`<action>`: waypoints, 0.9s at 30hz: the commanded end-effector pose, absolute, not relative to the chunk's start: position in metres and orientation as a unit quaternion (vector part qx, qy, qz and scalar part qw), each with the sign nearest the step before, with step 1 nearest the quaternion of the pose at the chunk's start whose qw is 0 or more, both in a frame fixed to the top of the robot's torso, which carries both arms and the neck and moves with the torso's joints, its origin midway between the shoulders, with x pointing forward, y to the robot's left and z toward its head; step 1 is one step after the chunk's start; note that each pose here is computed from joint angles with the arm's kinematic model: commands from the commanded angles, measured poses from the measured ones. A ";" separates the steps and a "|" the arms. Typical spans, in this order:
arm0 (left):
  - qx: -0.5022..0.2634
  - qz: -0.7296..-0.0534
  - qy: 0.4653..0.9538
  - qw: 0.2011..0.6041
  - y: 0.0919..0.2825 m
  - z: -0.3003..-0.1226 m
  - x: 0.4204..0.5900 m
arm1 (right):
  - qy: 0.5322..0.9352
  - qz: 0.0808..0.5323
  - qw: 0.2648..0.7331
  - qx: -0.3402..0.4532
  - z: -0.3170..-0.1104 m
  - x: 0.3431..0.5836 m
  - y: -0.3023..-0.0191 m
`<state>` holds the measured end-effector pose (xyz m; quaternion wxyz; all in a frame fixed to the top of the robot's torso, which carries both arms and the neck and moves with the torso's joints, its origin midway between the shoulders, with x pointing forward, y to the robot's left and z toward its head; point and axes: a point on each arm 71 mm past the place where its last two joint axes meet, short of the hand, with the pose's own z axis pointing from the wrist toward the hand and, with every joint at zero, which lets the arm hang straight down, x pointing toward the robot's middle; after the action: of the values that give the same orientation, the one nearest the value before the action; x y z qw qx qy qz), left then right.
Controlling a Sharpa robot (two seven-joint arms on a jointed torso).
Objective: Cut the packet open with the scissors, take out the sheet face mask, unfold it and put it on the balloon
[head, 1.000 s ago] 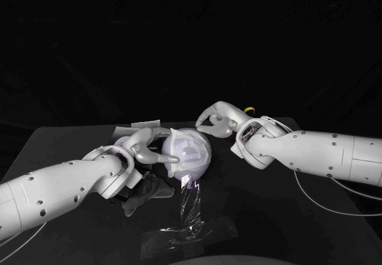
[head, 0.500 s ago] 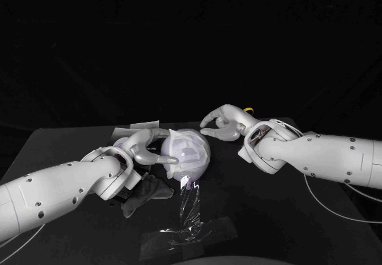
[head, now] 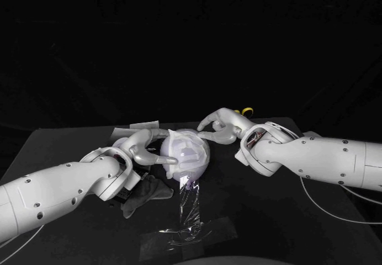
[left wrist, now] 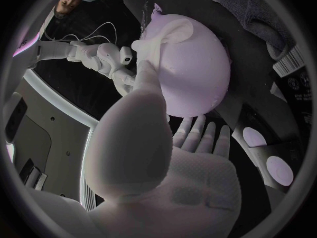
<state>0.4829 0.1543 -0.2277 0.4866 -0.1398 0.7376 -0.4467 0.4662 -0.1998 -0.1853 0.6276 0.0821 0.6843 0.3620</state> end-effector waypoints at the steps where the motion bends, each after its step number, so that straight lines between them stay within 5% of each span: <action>1: -0.138 -0.447 0.744 0.478 0.152 -0.230 0.481 | 0.689 0.361 0.624 0.076 -0.187 0.466 -0.198; 27: -0.142 -0.447 0.745 0.475 0.152 -0.230 0.482 | 0.689 0.352 0.632 0.055 -0.190 0.462 -0.191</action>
<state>0.4831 0.1548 -0.2282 0.4855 -0.1419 0.7387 -0.4456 0.4635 -0.1934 -0.1885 0.6278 0.0718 0.6874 0.3580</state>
